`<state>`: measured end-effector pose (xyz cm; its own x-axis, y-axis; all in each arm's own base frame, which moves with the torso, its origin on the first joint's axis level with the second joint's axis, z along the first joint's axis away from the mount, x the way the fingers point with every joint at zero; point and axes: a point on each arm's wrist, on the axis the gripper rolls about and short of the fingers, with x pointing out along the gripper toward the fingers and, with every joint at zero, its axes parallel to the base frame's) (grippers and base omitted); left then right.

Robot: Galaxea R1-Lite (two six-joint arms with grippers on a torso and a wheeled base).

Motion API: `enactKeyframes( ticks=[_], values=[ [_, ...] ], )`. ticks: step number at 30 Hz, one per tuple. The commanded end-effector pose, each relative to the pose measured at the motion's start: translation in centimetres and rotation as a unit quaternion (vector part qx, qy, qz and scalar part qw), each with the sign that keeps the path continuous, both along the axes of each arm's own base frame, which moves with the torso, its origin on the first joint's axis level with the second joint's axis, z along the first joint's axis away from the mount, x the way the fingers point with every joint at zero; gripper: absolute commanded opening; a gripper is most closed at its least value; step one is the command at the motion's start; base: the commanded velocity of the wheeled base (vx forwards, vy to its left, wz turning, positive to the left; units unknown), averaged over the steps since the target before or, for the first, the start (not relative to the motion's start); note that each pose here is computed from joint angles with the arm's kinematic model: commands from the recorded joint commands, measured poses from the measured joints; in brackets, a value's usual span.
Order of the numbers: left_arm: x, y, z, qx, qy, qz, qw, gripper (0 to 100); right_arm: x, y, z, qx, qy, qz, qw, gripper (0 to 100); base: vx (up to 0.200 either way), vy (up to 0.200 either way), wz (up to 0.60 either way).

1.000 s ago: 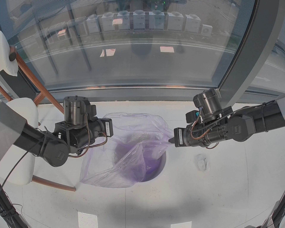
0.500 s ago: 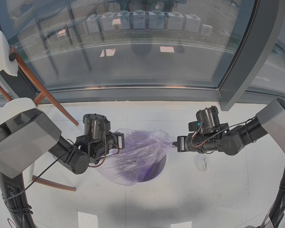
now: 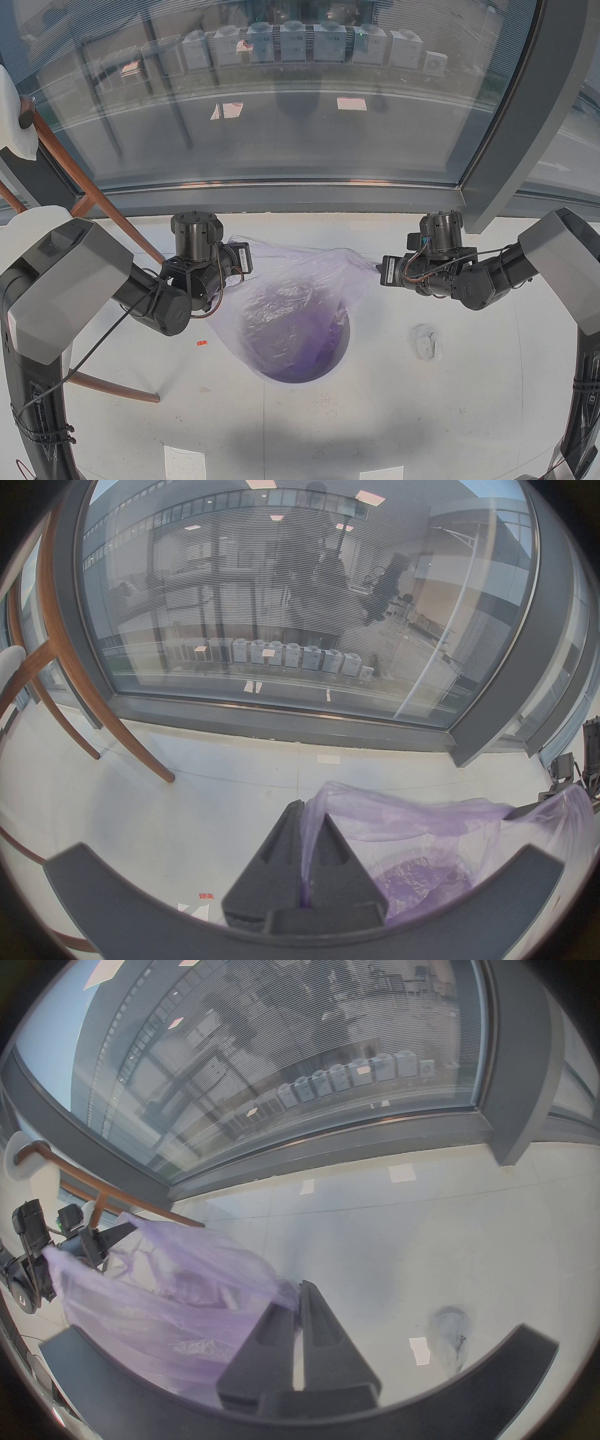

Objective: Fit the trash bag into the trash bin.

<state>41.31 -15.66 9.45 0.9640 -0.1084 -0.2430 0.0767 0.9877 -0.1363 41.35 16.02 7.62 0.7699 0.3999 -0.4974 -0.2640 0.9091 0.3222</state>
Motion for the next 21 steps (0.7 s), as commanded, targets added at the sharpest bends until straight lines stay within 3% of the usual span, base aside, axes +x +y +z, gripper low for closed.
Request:
enactKeyframes(
  ticks=[1,5,6,8,10,12,15,21],
  values=[
    [0.2,-0.3,-0.8,0.002,0.006,-0.001,1.0,0,0.4,-0.3,-0.7,0.001,0.005,-0.004,1.0,100,0.0,0.0,0.0],
    [-0.1,-0.9,-0.8,0.003,0.006,-0.008,1.0,0,-0.1,0.4,0.6,0.029,-0.007,0.002,0.9996,100,0.0,0.0,0.0],
    [-0.1,-1.0,-0.8,0.003,0.006,-0.008,0.9999,0,-0.8,0.7,1.8,0.055,-0.007,0.006,0.9985,100,0.0,0.0,0.0],
    [-0.2,-1.1,-0.6,0.002,0.004,-0.008,1.0,0,-2.6,1.3,5.2,0.13,0.009,0.03,0.9909,100,0.0,0.0,0.0],
    [-0.2,-1.1,-0.5,0.002,0.002,-0.008,1.0,0,-4.6,1.2,8.2,0.2,0.045,0.05,0.9774,100,0.0,0.0,0.0],
    [-0.3,-1.1,-0.3,0.001,0.001,-0.009,1.0,0,-6.5,1.0,10.5,0.231,0.083,0.054,0.9679,100,0.0,0.0,0.0],
    [-0.6,-1.5,-0.2,0.002,0.001,-0.014,0.9999,0,-8.5,0.8,12.1,0.236,0.135,0.043,0.9614,100,0.0,0.0,0.0],
    [-0.8,-2.0,0.0,0.001,-0.003,-0.014,0.9999,0,-9.5,1.5,11.4,0.21,0.198,0.031,0.9569,100,0.0,0.0,0.0]
  ],
)
